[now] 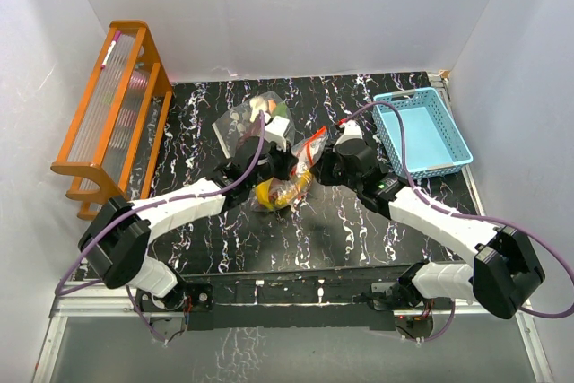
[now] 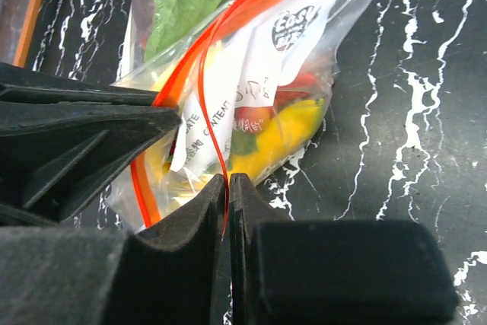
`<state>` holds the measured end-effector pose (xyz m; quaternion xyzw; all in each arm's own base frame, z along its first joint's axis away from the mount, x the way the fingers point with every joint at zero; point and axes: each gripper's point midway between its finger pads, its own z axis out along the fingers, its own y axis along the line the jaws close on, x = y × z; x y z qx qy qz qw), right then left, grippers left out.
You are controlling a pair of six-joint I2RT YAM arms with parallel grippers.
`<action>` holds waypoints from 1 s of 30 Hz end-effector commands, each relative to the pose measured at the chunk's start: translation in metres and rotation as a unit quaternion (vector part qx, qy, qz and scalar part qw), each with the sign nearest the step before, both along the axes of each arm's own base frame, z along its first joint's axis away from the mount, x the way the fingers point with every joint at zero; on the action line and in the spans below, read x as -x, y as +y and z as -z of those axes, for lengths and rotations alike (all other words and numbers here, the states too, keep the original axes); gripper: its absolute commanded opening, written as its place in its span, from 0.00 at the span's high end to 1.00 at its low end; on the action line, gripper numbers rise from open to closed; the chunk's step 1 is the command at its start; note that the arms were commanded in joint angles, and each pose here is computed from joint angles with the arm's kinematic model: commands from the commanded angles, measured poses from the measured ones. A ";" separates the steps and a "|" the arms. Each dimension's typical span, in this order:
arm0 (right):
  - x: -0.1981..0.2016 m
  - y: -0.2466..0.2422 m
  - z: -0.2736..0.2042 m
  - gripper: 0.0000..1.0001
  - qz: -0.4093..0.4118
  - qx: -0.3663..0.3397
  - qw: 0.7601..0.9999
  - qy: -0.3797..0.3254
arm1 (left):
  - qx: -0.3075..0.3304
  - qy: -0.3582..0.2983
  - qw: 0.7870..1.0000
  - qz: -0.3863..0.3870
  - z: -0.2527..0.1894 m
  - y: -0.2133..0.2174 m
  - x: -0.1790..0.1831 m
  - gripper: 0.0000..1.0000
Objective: Open the zip-top bag and remove the fake food
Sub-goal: Open the zipper of the food storage bag at the center of the board.
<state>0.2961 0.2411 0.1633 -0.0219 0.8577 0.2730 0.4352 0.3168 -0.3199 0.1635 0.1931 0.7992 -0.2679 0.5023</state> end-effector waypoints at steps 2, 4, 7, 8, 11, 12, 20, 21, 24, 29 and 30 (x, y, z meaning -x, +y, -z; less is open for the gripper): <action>-0.023 -0.009 -0.040 0.92 0.041 0.000 0.997 -0.061 | 0.024 -0.058 0.998 -0.004 -0.056 -0.004 -0.012 1.00; -0.031 -0.006 -0.053 0.93 0.039 0.003 0.997 -0.073 | 0.023 -0.073 0.997 -0.004 -0.071 -0.004 -0.015 1.00; -0.038 -0.001 -0.064 0.93 0.038 0.006 0.996 -0.079 | 0.017 -0.096 0.995 -0.020 -0.094 0.003 -0.020 1.00; -0.039 -0.002 -0.065 0.93 0.043 0.007 0.996 -0.079 | 0.015 -0.102 0.994 -0.031 -0.100 0.007 -0.022 1.00; -0.040 -0.012 -0.065 0.93 0.064 0.013 0.995 -0.078 | 0.015 -0.110 0.992 -0.055 -0.112 0.018 -0.023 1.00; -0.040 -0.017 -0.065 0.93 0.072 0.015 0.994 -0.077 | 0.019 -0.114 0.991 -0.061 -0.119 0.023 -0.021 1.00; -0.035 -0.061 -0.084 0.93 0.137 0.025 0.986 -0.095 | 0.017 -0.114 0.989 -0.092 -0.119 0.039 -0.019 1.00; -0.035 -0.063 -0.087 0.93 0.139 0.024 0.985 -0.098 | 0.016 -0.113 0.989 -0.093 -0.119 0.039 -0.019 1.00; -0.035 -0.072 -0.091 0.93 0.152 0.029 0.983 -0.099 | 0.011 -0.112 0.988 -0.102 -0.120 0.043 -0.020 1.00; -0.038 -0.086 -0.094 0.93 0.169 0.031 0.981 -0.096 | 0.014 -0.121 0.985 -0.124 -0.127 0.056 -0.018 1.00; -0.038 -0.087 -0.096 0.93 0.167 0.028 0.981 -0.096 | 0.017 -0.123 0.984 -0.126 -0.130 0.058 -0.016 1.00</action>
